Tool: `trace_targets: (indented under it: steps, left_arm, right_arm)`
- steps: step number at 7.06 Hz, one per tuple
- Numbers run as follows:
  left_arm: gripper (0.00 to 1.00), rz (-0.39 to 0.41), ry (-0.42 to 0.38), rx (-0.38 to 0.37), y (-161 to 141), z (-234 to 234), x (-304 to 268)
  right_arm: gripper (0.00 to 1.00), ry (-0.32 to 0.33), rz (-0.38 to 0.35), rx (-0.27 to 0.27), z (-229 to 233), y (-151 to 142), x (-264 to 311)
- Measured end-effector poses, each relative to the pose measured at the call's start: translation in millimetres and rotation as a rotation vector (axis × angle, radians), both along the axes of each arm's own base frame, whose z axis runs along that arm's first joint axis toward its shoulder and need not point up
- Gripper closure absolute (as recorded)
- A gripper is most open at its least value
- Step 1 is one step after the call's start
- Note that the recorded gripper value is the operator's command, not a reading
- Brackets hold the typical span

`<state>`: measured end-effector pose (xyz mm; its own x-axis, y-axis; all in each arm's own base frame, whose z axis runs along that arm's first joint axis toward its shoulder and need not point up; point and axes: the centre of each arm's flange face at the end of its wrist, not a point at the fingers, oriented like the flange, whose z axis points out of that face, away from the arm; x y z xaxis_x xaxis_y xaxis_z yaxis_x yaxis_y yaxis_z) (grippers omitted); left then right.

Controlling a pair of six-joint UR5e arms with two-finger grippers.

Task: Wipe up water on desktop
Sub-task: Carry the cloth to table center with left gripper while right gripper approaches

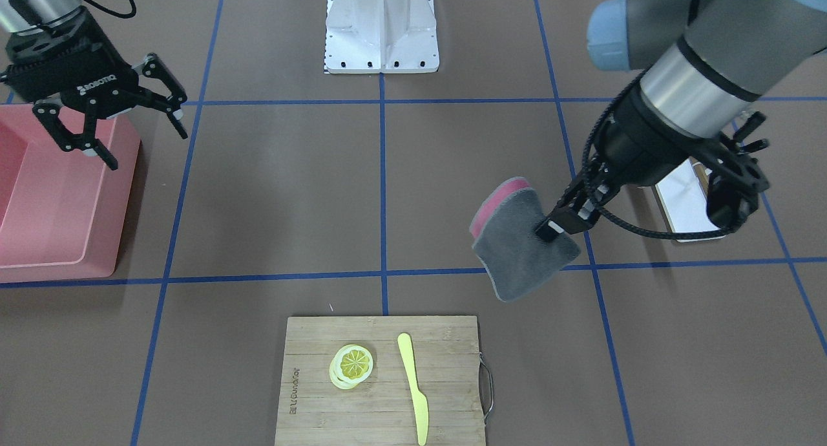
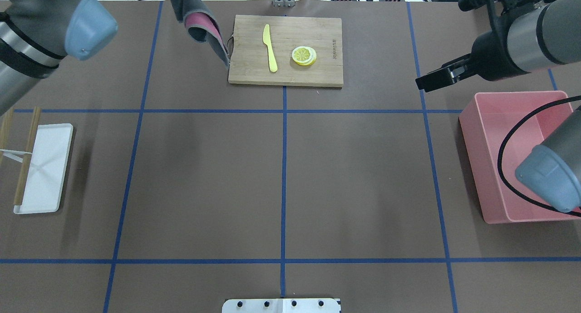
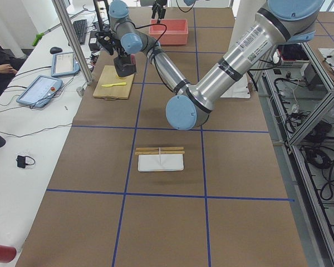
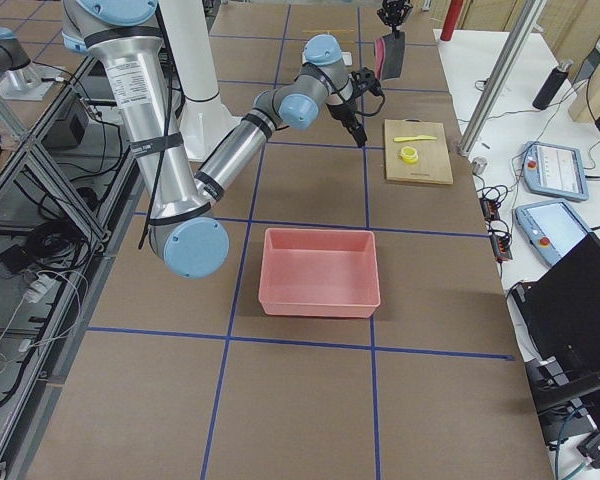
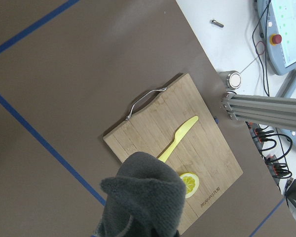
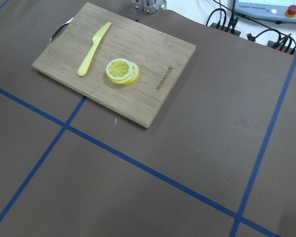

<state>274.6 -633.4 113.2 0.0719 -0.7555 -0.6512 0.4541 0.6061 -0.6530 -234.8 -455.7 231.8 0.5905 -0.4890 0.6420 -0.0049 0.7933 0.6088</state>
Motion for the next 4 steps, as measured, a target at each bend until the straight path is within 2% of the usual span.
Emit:
trace_targets:
  steps: [1,2,4]
  left_arm:
    - [1.0,-0.029,0.004,-0.038,5,-21,30]
    - [1.0,-0.047,0.016,-0.076,13,-42,59]
    - [1.0,-0.058,0.052,-0.139,31,-72,94]
  right_arm:
    - [0.01,-0.037,-0.004,0.055,-9,13,-16]
    - [0.01,-0.056,0.022,0.105,-19,32,-43]
    - [0.01,-0.061,0.097,0.214,-43,82,-110]
